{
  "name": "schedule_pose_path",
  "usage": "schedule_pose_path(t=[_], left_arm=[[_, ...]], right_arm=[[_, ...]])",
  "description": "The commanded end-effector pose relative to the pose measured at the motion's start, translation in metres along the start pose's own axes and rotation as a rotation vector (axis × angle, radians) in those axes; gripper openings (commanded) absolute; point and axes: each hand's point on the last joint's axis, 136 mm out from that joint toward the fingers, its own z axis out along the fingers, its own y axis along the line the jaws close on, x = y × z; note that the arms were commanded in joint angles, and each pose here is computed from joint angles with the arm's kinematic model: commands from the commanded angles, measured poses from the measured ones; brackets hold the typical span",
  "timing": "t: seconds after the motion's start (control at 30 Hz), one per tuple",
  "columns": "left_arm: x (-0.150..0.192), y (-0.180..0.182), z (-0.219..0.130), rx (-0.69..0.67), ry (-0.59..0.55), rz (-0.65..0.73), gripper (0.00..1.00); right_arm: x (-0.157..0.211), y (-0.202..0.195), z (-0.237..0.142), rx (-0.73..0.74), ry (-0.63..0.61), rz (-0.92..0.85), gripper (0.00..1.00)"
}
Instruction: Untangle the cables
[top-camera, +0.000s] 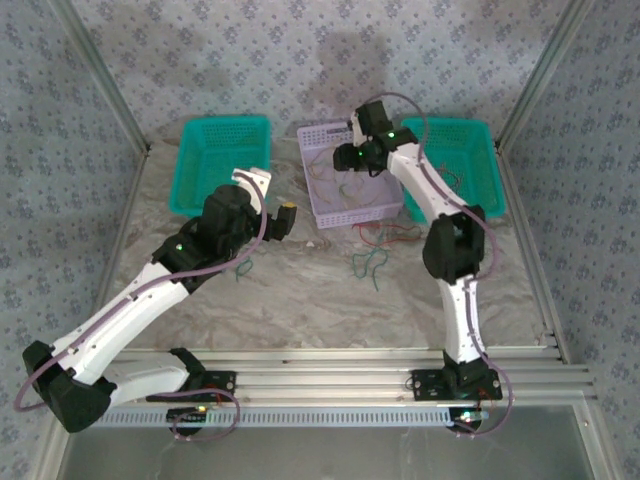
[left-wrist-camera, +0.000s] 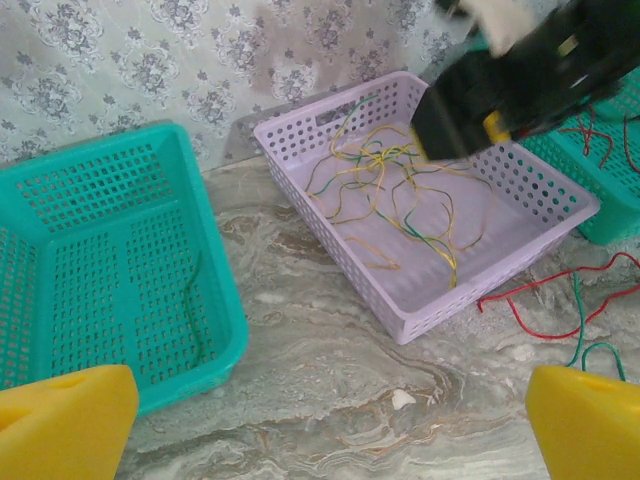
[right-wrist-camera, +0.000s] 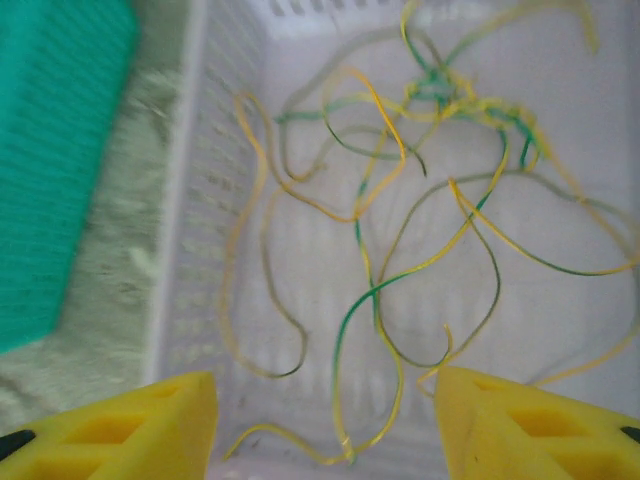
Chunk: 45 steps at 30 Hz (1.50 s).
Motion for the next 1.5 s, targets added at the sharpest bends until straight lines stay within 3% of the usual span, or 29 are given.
schedule_pose_path(t=[0.0, 0.27, 0.5, 0.67, 0.97, 1.1, 1.3, 1.47], left_arm=[[-0.001, -0.005, 0.000, 0.017, 0.001, 0.024, 1.00], [-0.001, -0.006, 0.000, 0.020, 0.002, 0.022, 1.00], [0.000, -0.005, 0.001, 0.012, 0.005, 0.026, 1.00], [0.001, -0.004, 0.003, 0.002, 0.011, 0.028, 1.00], [0.012, -0.015, 0.013, 0.025, 0.052, 0.045, 0.99], [0.034, -0.054, 0.026, 0.128, 0.130, 0.058, 1.00], [0.081, -0.133, 0.041, 0.293, 0.262, 0.099, 1.00], [0.119, -0.169, 0.057, 0.377, 0.383, 0.067, 1.00]], right_arm=[[-0.024, 0.010, -0.066, 0.024, -0.151, -0.053, 0.61], [0.079, -0.005, -0.094, 0.044, -0.094, -0.013, 0.62], [0.197, -0.015, -0.064, 0.066, 0.105, -0.001, 0.62], [0.242, -0.012, -0.037, 0.032, 0.198, 0.024, 0.62], [0.243, -0.010, -0.033, 0.084, 0.170, -0.023, 0.62], [0.219, -0.017, -0.061, 0.048, 0.064, 0.031, 0.63], [0.205, -0.055, -0.107, 0.117, -0.041, 0.147, 0.64], [0.196, -0.086, -0.140, 0.114, -0.165, 0.271, 0.70]])
